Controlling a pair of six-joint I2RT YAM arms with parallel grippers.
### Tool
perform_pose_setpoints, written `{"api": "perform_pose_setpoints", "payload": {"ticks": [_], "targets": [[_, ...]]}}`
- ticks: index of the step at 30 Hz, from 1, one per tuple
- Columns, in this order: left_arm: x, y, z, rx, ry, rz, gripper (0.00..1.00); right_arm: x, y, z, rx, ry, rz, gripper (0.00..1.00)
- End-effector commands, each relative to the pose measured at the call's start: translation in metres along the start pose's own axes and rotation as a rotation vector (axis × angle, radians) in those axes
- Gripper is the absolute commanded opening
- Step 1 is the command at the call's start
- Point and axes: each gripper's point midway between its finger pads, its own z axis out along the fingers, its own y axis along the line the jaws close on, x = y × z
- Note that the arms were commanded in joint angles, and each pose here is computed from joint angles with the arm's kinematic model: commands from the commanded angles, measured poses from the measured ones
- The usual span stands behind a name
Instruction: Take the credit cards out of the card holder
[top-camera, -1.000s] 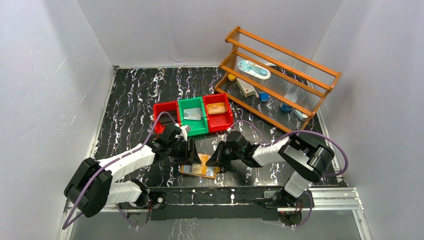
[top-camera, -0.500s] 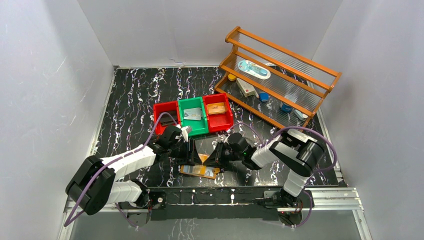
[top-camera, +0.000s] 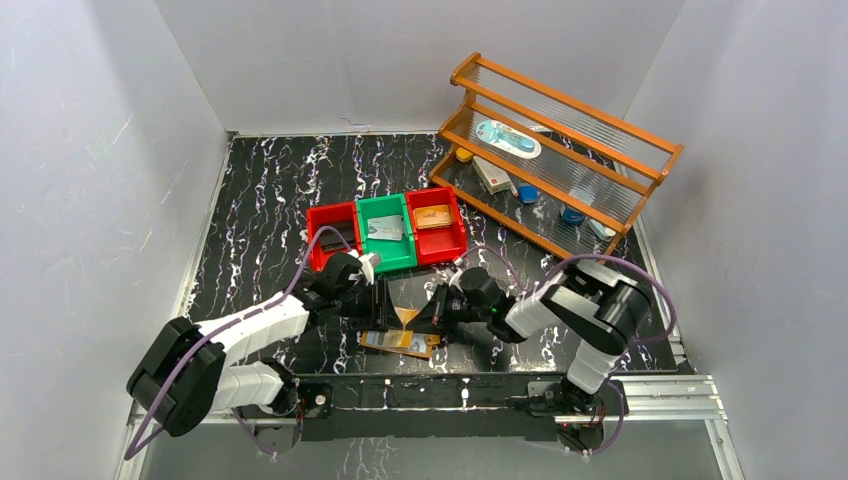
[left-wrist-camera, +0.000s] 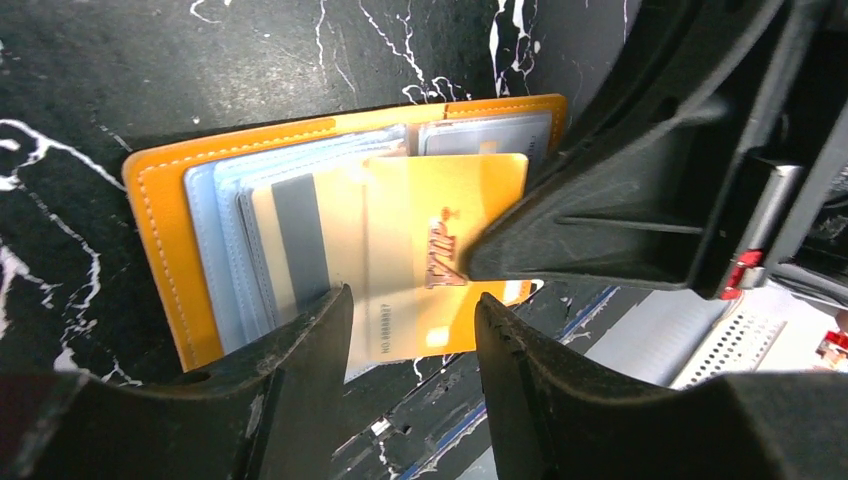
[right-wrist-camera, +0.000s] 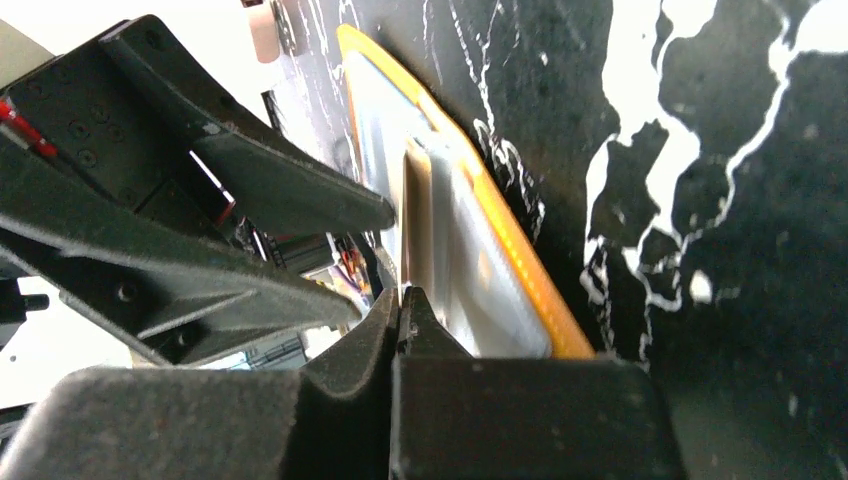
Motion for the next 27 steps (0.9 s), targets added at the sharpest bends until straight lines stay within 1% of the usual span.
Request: {"api": "perform_pose_setpoints", "payload": {"ticks": [1,5,9,12,15,20,27], "targets": [[0.004,0.013,-0.009,-0.078,-0.021,-0.005,0.48,-0.008,0.0,-0.015,0.038,-0.063,-0.048,0.01],[-0.005,0.008,-0.019,-0.082,-0.074,0.007,0.5,-0.017,-0.003,-0.033,0.094,-0.102,-0.079,0.0],[-0.013,0.001,-0.028,-0.071,-0.118,0.019,0.57,-0.027,0.016,-0.051,0.097,-0.142,-0.158,0.0],[-0.019,-0.005,-0.035,-0.062,-0.15,0.03,0.6,-0.042,0.031,-0.066,0.149,-0.211,-0.251,0.0],[-0.027,-0.008,-0.044,-0.071,-0.19,0.042,0.67,-0.062,0.047,-0.083,0.213,-0.305,-0.36,0.0],[-0.037,-0.003,-0.055,-0.136,-0.244,0.059,0.72,-0.093,0.069,-0.104,0.294,-0.441,-0.511,0.0],[-0.043,0.008,-0.071,-0.207,-0.319,0.061,0.78,-0.129,0.093,-0.115,0.37,-0.551,-0.756,0.0]]}}
